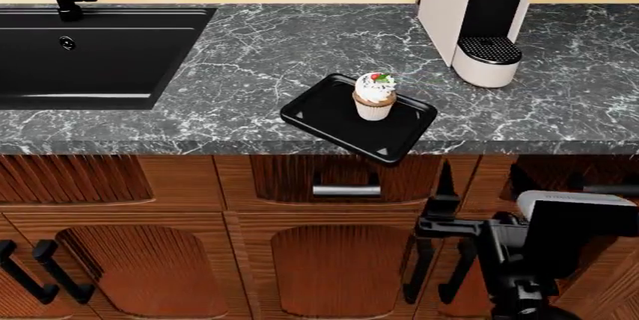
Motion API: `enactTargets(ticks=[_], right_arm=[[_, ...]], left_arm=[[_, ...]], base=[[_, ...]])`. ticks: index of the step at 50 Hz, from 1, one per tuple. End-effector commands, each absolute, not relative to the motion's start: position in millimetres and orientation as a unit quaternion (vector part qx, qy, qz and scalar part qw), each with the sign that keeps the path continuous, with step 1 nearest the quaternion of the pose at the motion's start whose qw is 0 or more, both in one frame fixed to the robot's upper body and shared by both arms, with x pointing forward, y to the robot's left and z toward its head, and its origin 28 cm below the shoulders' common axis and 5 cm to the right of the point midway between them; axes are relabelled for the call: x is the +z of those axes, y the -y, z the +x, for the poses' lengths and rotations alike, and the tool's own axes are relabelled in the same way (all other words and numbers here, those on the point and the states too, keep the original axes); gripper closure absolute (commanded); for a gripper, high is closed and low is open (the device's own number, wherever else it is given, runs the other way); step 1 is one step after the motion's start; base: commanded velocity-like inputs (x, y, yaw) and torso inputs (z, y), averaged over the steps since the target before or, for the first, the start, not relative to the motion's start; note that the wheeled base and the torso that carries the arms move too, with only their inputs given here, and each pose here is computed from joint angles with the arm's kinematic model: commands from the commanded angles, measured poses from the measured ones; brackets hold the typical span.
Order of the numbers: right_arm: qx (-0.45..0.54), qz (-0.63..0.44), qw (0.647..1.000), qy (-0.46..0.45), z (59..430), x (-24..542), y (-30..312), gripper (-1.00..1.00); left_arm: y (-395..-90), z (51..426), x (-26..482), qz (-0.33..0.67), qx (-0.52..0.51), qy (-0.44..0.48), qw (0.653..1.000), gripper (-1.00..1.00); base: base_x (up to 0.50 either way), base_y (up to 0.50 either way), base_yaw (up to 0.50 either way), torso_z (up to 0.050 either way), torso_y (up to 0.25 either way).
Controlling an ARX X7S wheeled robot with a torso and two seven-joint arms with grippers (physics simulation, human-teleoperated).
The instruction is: Move the fresh-baked cupcake off the tray onto the counter, and place the bowl used for mixing into the sink.
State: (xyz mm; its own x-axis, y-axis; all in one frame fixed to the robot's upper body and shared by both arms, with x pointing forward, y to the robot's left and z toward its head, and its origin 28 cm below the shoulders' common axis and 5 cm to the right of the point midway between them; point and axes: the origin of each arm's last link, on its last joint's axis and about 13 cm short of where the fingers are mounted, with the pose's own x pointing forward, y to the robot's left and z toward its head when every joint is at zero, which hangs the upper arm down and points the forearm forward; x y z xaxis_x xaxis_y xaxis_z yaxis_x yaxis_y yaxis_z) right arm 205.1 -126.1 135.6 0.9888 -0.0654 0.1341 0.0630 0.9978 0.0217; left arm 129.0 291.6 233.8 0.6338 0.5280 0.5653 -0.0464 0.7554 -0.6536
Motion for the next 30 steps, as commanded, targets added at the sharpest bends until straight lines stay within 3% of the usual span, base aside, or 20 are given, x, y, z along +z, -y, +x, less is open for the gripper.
enactTargets(ticks=[1,10,17,30], right_arm=[[-0.058,-0.053,0.993,0.085,200,226,131,-1.00],[-0.050,-0.061,0.992,0.103,205,324,128,-1.00],[-0.042,-0.087,0.987,0.126,207,368,126,-1.00],[-0.040,-0.117,0.985,0.123,208,382,119,-1.00]], left_arm=[[-291,131,233,-0.305,0.169,0.392,0.851,-1.00],[-291,131,233,-0.305,0.169,0.391,0.852,-1.00],[-290,131,234,-0.303,0.168,0.390,0.853,-1.00],[-291,130,234,-0.303,0.167,0.391,0.853,-1.00]], base=[[0.00,0.00,0.00,0.000,0.000],[0.00,0.00,0.00,0.000,0.000],[0.03,0.00,0.00,0.000,0.000],[0.47,0.00,0.00,0.000,0.000]])
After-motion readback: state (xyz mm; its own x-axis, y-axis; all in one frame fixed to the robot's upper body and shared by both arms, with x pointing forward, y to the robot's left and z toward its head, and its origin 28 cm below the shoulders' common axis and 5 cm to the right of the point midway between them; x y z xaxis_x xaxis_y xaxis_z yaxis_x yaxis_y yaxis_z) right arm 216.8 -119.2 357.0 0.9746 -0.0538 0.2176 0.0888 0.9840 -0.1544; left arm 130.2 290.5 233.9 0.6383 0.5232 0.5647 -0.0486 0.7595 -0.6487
